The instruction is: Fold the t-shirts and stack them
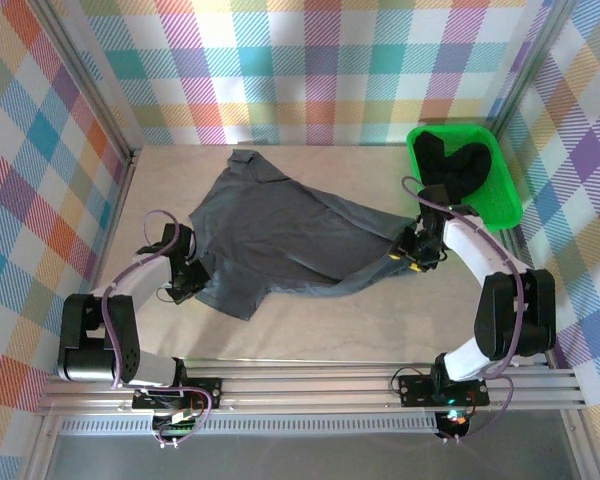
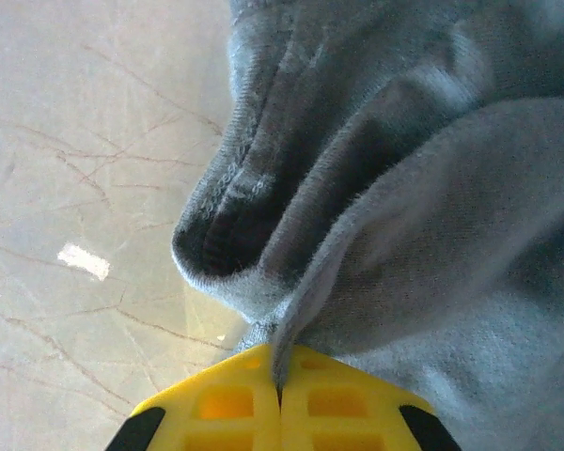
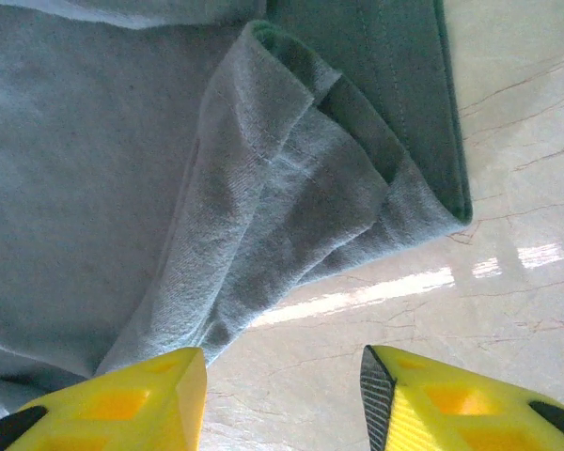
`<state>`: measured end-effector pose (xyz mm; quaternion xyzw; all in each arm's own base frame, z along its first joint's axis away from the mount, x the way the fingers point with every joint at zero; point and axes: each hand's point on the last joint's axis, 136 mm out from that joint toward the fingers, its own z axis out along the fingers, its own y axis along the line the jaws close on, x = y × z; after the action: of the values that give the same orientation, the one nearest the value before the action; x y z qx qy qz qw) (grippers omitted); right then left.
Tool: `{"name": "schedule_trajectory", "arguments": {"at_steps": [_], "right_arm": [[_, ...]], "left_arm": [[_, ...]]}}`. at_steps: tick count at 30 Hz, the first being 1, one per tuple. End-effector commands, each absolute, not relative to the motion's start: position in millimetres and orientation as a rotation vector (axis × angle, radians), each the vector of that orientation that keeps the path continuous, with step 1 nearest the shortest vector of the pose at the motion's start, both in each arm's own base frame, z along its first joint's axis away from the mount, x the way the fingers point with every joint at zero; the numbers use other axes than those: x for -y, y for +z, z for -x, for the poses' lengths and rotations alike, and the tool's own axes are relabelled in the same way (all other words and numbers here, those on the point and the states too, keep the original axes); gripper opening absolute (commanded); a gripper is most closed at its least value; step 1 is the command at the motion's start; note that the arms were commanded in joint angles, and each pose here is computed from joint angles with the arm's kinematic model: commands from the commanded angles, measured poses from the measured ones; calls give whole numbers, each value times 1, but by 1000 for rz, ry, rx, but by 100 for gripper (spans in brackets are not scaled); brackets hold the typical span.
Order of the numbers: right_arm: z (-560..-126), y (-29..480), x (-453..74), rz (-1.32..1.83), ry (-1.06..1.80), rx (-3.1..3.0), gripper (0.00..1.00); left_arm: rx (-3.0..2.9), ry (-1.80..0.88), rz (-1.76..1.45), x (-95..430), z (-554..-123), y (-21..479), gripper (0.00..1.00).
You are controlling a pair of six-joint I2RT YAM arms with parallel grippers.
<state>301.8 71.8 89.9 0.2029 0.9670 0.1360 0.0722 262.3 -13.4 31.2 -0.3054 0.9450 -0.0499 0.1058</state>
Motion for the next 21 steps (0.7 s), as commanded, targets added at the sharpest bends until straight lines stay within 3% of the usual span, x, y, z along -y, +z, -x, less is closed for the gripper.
{"name": "schedule_trajectory", "arguments": {"at_steps": [1,7,12,14,21], "right_arm": [[-289,97,-62,-640,329,-2896,49],[-275,81,-51,-816,317,-2859,48],[-291,68,-53,-910,386,-2823,34],[-302,64,-56,-942,425,-2807,28],[-319,42,-61,-1032,463,-2823,26]], "left_arm": [[-2700,-179,930,16,-273,64,0],[-2457,-278,1135,17,-290,128,0],[-2306,-292,1204,8,-293,172,0],[-2307,-307,1194,9,-294,179,0],[-2315,-360,1203,16,-294,178,0]]}}
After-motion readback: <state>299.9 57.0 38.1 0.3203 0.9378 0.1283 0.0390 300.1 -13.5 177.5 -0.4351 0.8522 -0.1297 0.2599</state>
